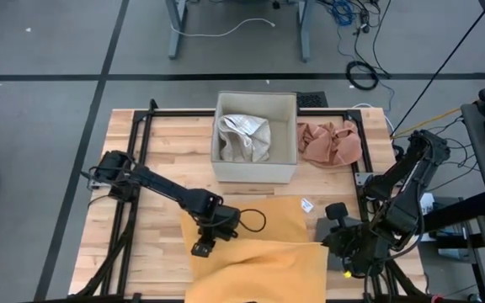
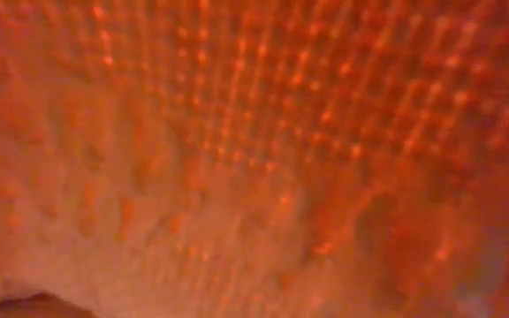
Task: Fold towel
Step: Fold the yellow towel
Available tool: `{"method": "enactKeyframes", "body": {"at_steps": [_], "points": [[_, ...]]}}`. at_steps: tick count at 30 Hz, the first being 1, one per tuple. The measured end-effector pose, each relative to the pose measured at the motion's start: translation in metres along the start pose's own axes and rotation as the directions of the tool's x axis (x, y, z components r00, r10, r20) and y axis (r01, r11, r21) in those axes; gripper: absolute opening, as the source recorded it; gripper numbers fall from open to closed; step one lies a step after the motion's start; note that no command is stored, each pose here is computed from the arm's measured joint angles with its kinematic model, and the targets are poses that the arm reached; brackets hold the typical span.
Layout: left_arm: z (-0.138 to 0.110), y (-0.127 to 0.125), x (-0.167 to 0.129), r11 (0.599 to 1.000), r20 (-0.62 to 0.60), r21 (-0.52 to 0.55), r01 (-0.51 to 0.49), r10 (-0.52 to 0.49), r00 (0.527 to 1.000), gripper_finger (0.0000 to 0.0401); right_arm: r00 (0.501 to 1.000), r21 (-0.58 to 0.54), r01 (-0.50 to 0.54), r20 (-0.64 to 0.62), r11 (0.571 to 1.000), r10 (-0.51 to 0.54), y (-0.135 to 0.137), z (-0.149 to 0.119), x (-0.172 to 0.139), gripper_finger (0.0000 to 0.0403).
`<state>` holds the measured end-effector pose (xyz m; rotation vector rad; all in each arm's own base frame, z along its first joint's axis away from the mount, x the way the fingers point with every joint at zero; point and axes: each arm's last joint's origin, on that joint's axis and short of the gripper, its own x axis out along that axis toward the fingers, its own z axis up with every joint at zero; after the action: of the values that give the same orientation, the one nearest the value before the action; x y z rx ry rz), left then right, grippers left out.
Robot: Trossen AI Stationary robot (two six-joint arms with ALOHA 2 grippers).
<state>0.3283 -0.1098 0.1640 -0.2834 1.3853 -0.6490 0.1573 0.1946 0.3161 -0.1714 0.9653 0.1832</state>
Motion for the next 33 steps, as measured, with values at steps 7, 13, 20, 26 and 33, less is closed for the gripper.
{"method": "enactKeyframes", "body": {"at_steps": [7, 13, 20, 26, 33], "points": [[-0.003, -0.012, 0.007, 1.000, -0.031, 0.000, 0.005, -0.005, 1.000, 0.0106, 1.000, 0.014, 0.009, -0.015, 1.000, -0.009, -0.001, -0.002, 0.000, 0.0000], [-0.014, -0.016, 0.012, 0.986, -0.119, -0.028, -0.165, 0.160, 0.980, 0.0106, 1.000, 0.015, 0.015, -0.027, 1.000, -0.015, 0.000, -0.006, 0.003, 0.0000], [-0.018, -0.026, 0.008, 0.979, -0.122, -0.044, -0.201, 0.194, 0.973, 0.0106, 0.999, 0.019, 0.024, -0.039, 1.000, -0.024, 0.000, -0.009, 0.007, 0.0000], [-0.017, -0.037, 0.007, 0.977, -0.075, 0.004, -0.215, 0.215, 0.974, 0.0059, 0.998, 0.017, 0.035, -0.053, 0.999, -0.034, -0.001, -0.013, 0.011, 0.0000], [-0.028, -0.045, 0.010, 0.968, -0.158, -0.040, -0.248, 0.239, 0.958, 0.0005, 0.995, 0.001, 0.055, -0.080, 0.998, -0.055, -0.002, -0.020, 0.018, 0.0000]]}}
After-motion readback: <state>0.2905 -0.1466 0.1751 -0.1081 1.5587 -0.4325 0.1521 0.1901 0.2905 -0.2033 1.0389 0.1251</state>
